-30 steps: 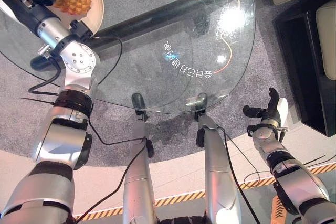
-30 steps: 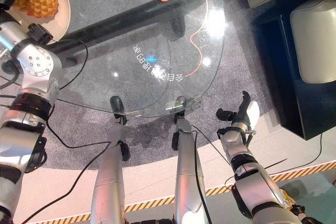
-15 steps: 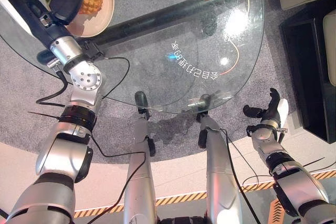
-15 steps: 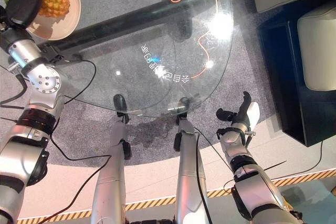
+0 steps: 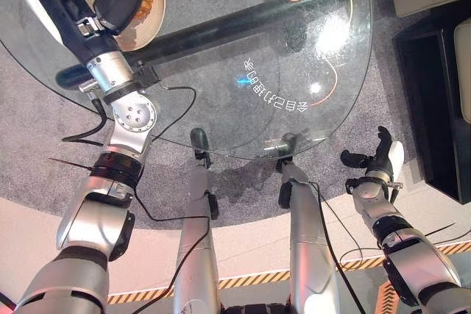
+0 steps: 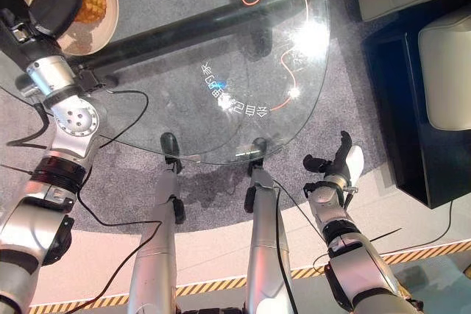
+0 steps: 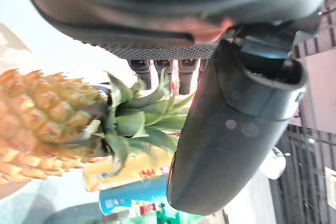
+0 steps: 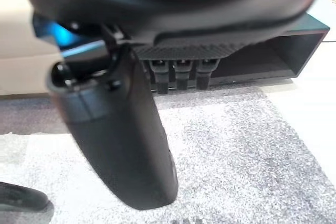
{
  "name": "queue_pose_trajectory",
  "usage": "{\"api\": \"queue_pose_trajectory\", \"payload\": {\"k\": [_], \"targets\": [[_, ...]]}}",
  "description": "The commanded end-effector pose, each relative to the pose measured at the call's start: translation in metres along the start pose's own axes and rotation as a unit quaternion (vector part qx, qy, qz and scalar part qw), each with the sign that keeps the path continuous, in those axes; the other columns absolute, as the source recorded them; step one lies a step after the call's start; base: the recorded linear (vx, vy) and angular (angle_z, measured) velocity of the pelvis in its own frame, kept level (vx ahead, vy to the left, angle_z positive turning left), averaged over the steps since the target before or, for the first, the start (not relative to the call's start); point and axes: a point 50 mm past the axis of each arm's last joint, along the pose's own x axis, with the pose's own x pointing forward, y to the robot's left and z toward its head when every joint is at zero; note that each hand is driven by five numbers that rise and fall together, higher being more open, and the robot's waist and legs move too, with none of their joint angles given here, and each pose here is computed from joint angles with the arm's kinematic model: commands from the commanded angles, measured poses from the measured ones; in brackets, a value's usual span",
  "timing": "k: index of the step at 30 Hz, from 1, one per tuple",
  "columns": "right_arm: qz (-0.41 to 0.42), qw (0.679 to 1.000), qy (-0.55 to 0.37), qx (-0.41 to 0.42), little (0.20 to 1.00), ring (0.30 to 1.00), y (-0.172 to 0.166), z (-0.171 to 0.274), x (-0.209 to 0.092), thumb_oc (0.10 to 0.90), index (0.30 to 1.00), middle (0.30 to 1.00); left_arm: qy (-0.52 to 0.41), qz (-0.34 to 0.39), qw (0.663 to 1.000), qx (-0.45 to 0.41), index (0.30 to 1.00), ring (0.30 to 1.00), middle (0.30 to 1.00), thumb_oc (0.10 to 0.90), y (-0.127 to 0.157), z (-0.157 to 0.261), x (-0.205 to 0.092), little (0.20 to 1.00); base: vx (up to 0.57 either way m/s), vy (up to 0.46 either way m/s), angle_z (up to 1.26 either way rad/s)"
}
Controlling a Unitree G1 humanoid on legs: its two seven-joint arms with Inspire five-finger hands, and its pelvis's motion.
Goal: Pick up the fruit to the plate
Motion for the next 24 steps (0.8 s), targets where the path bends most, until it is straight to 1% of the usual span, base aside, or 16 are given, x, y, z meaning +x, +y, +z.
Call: {"api": "queue_pose_trajectory", "payload": {"k": [1,8,19,22,24], "targets": [[-0.065,0.997,0.045,-0.012,0.9,0.9,-0.024,-0.037,-0.007,0.8,0.9,0.9,-0.133,0.024,0.987,-0.082,0.9,0.9,0.9,0.8,-0.005,0.044,0.028,0.9,0.0,0.0,0.0],[-0.066,0.996,0.053,-0.011,0.9,0.9,-0.023,-0.044,-0.011,0.8,0.9,0.9,-0.133,0.04,0.986,-0.09,0.9,0.9,0.9,0.8,-0.004,0.046,0.026,0.9,0.0,-0.007,0.02],[-0.069,0.995,0.07,-0.017,0.9,0.9,-0.027,-0.055,-0.014,0.8,0.9,0.9,-0.104,0.077,0.987,-0.092,0.9,0.9,0.9,0.8,0.013,0.04,0.03,0.9,-0.01,0.001,0.03],[-0.067,0.995,0.076,-0.021,0.9,0.9,-0.028,-0.059,-0.015,0.8,0.9,0.9,-0.076,0.081,0.989,-0.093,0.9,0.9,0.9,0.8,0.019,0.035,0.032,0.9,0.0,0.0,0.0],[-0.068,0.994,0.085,-0.024,0.9,0.9,-0.028,-0.065,-0.019,0.8,0.9,0.9,-0.026,0.079,0.991,-0.101,0.9,0.9,0.9,0.8,0.028,0.024,0.031,0.9,0.0,0.0,0.0]]}}
